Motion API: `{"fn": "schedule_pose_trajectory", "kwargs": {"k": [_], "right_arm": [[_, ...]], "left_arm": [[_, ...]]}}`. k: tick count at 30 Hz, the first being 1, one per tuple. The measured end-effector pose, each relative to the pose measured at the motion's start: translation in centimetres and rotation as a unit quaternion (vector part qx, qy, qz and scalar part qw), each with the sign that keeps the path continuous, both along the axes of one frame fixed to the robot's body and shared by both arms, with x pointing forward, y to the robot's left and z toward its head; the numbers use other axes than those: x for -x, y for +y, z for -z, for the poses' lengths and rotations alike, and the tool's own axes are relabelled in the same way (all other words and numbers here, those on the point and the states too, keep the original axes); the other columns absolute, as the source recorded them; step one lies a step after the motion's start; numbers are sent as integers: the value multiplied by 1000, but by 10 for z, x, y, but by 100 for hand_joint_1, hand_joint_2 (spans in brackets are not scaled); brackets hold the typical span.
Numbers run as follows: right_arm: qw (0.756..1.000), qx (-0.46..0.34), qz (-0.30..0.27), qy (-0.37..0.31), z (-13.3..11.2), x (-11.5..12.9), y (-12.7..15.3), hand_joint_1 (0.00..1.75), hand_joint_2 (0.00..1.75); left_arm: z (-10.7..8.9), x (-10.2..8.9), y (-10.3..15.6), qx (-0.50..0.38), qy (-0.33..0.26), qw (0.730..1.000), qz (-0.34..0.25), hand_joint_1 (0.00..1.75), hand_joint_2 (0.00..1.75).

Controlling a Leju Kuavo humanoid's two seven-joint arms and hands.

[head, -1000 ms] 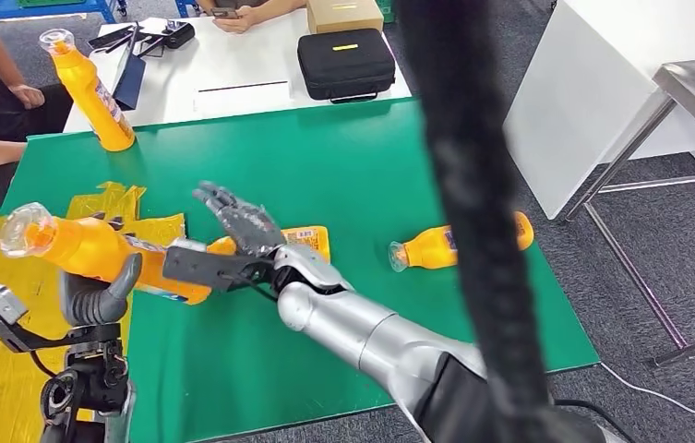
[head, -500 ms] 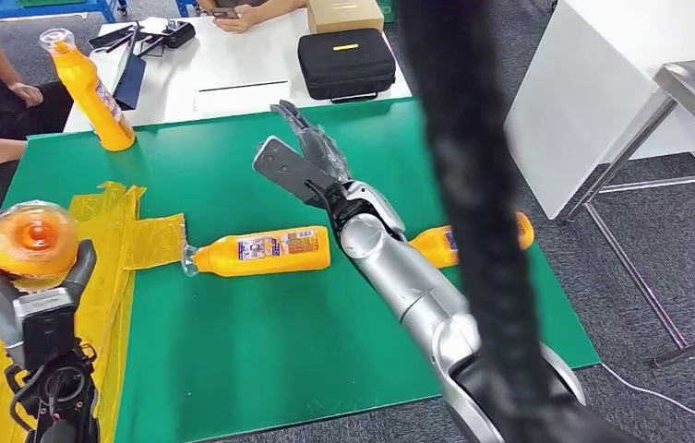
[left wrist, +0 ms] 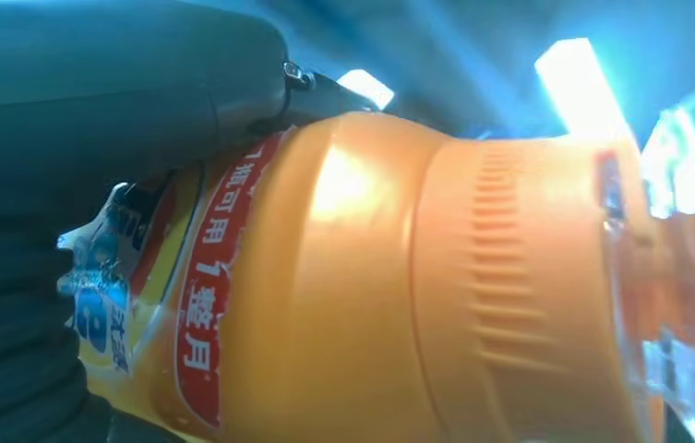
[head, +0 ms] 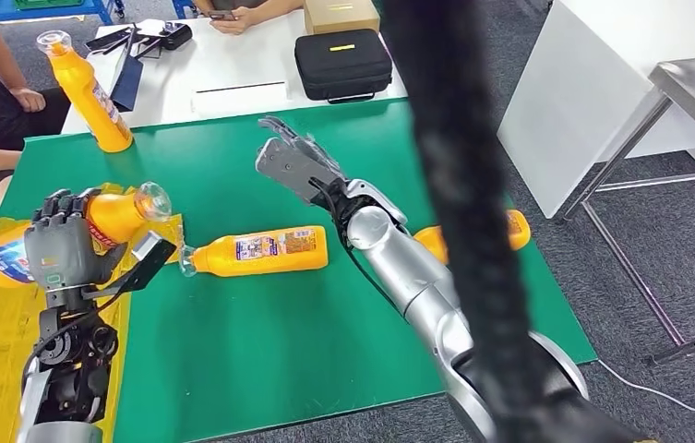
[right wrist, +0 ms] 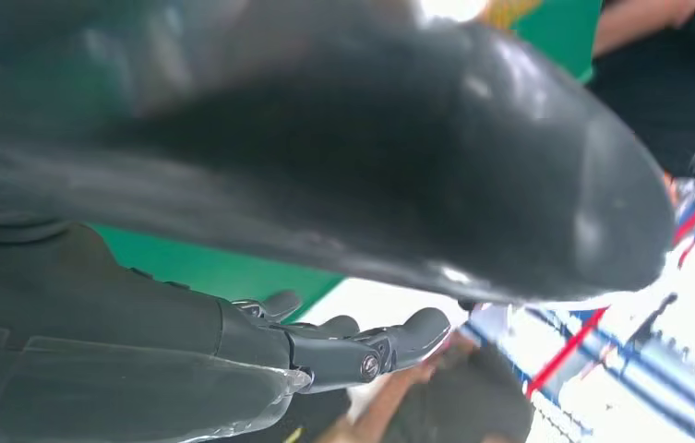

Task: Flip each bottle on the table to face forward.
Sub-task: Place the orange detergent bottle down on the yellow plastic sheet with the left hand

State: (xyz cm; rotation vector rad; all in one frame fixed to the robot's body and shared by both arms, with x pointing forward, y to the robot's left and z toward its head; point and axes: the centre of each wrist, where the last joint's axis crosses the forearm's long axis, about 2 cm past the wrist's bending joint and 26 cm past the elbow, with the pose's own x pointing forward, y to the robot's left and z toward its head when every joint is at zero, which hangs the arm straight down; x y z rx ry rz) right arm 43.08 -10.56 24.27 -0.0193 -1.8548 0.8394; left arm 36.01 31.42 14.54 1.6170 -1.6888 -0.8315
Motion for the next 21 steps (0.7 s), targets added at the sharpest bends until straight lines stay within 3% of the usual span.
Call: {"fn": "schedule_pose_trajectory", "kwargs": {"k": [3, 12, 21], "right_arm": [[1000, 6, -13, 10, 4, 0, 3, 0, 0], [999, 30, -35, 29, 9, 2, 14, 0, 0], [996, 68, -45, 41, 19, 6, 20, 0, 0]], "left_arm": [[20, -6, 6, -5, 55, 998, -19, 175, 175], [75, 6, 15, -28, 187, 981, -48, 175, 175], [91, 6, 38, -47, 259, 962, -66, 169, 175]]}}
